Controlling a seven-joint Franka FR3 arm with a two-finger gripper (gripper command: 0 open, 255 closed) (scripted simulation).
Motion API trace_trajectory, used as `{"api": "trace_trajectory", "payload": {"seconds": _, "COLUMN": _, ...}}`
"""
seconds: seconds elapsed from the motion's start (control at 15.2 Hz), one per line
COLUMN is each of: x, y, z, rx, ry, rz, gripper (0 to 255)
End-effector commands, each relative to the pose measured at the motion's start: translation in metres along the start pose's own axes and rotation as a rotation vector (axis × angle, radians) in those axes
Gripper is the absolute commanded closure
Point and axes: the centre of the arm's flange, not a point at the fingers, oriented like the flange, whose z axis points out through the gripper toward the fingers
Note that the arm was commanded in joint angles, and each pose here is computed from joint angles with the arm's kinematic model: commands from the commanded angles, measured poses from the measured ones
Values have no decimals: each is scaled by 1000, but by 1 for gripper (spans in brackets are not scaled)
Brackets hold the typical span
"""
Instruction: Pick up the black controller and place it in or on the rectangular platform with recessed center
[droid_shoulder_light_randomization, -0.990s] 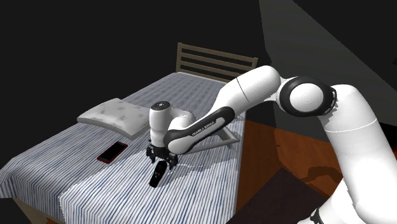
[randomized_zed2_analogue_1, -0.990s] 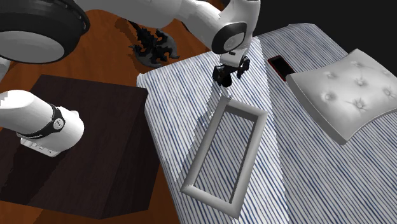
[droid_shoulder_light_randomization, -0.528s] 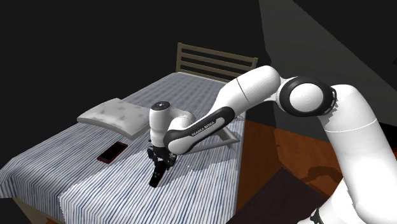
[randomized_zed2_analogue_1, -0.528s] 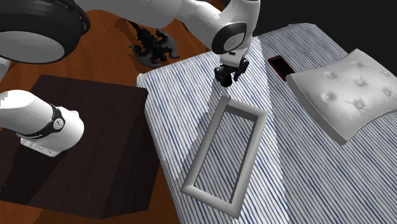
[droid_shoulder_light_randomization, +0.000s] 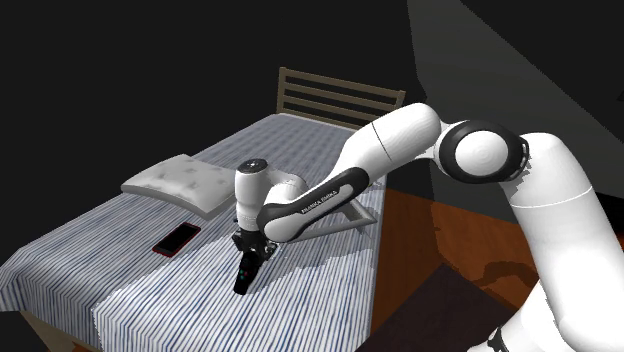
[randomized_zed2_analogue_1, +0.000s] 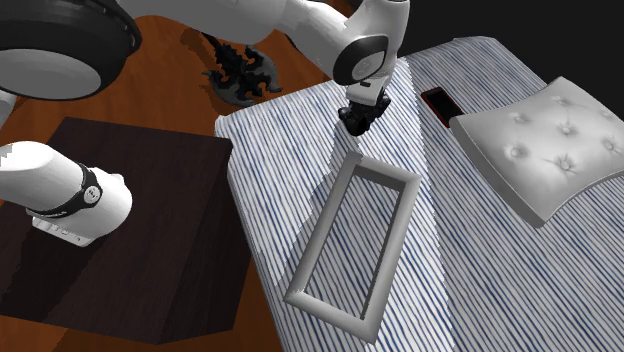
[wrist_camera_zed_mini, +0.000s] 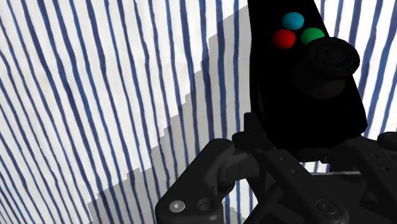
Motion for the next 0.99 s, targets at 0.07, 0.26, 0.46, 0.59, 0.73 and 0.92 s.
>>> {"api": "trace_trajectory", "payload": {"seconds": 0.07, "x": -1, "y": 1, "z": -4, "rx": -1, "ry": -1, "rz": -2, "gripper": 255}}
{"api": "trace_trajectory", "payload": {"seconds": 0.26, "x": 0, "y": 1, "z": -20, "rx": -1, "ry": -1, "rz": -2, "gripper": 255}}
{"api": "trace_trajectory", "payload": {"seconds": 0.46, "x": 1, "y": 1, "z": -36, "rx": -1, "ry": -1, "rz": -2, "gripper": 255}}
{"api": "trace_trajectory", "payload": {"seconds": 0.59, "x": 1, "y": 1, "z": -47, "rx": -1, "ry": -1, "rz": -2, "gripper": 255}}
{"api": "trace_trajectory", "payload": {"seconds": 0.73, "x": 2, "y": 1, "z": -57, "rx": -1, "ry": -1, "rz": -2, "gripper": 255}}
{"api": "trace_trajectory", "payload": {"seconds": 0.92, "x": 3, "y": 1, "z": -73, "rx": -1, "ry": -1, "rz": -2, "gripper": 255}}
